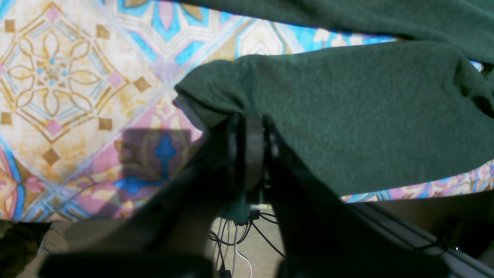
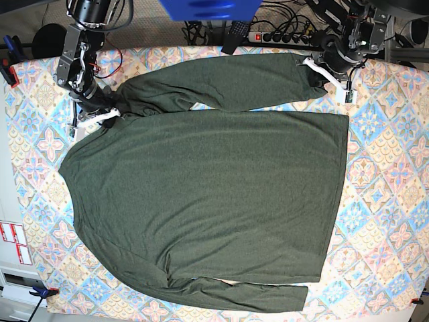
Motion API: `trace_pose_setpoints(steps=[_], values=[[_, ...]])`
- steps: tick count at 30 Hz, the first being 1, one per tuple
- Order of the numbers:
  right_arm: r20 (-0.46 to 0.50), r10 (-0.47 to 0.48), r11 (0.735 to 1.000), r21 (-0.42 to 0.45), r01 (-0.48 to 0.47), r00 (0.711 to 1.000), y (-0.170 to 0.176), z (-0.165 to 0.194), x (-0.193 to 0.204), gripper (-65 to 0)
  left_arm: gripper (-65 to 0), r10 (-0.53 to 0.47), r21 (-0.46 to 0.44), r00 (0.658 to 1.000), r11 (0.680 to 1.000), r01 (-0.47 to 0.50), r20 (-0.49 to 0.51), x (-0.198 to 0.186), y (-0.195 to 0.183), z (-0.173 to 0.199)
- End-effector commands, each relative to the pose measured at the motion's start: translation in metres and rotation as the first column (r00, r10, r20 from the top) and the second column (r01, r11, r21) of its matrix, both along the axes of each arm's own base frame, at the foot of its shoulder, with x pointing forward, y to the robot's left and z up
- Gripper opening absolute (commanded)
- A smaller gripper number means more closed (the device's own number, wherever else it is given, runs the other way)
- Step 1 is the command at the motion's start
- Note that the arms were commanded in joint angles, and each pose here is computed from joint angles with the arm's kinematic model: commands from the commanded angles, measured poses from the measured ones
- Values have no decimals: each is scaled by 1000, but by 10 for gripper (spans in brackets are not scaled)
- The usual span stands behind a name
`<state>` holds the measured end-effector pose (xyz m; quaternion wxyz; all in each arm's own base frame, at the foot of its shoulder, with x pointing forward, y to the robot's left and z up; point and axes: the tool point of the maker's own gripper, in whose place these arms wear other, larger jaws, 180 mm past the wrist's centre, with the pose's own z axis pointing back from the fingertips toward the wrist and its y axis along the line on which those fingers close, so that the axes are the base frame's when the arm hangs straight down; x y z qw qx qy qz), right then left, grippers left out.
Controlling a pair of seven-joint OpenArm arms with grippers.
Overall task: Fold the T-shirt properly
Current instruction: 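Move the right gripper to the other shoulder corner and grasp it, then pull both shoulder corners apart to stretch the shirt's collar edge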
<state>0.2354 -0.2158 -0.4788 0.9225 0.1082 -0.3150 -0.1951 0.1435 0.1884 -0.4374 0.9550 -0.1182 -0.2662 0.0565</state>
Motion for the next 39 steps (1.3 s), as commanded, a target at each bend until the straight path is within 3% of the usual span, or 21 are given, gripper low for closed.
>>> trace_pose_setpoints(steps=[1,8,20,25,31,39], values=[[3,9,1000,2,-9,1000,0,3,0,-647,-650,-5,3,999,1000,5,32,6,2,7],[-22,-127,991,-42,126,992,-49,4,-32,-647,-650,-49,42,996,998,46,70,14,4,19],[66,-93,988,-120,101,993,-58,44,-31,-648,-650,-93,91,995,992,89,38,2,16,19],[70,-91,988,-119,99,993,-57,45,-29,-648,-650,-44,132,990,991,25,137,29,38,46],[108,-91,988,-112,103,990,-56,53,-11,-648,-650,-35,141,957,990,-6,288,84,43,81],[149,-80,992,-89,94,986,-52,67,21,-648,-650,-18,146,927,988,-40,374,126,51,99]])
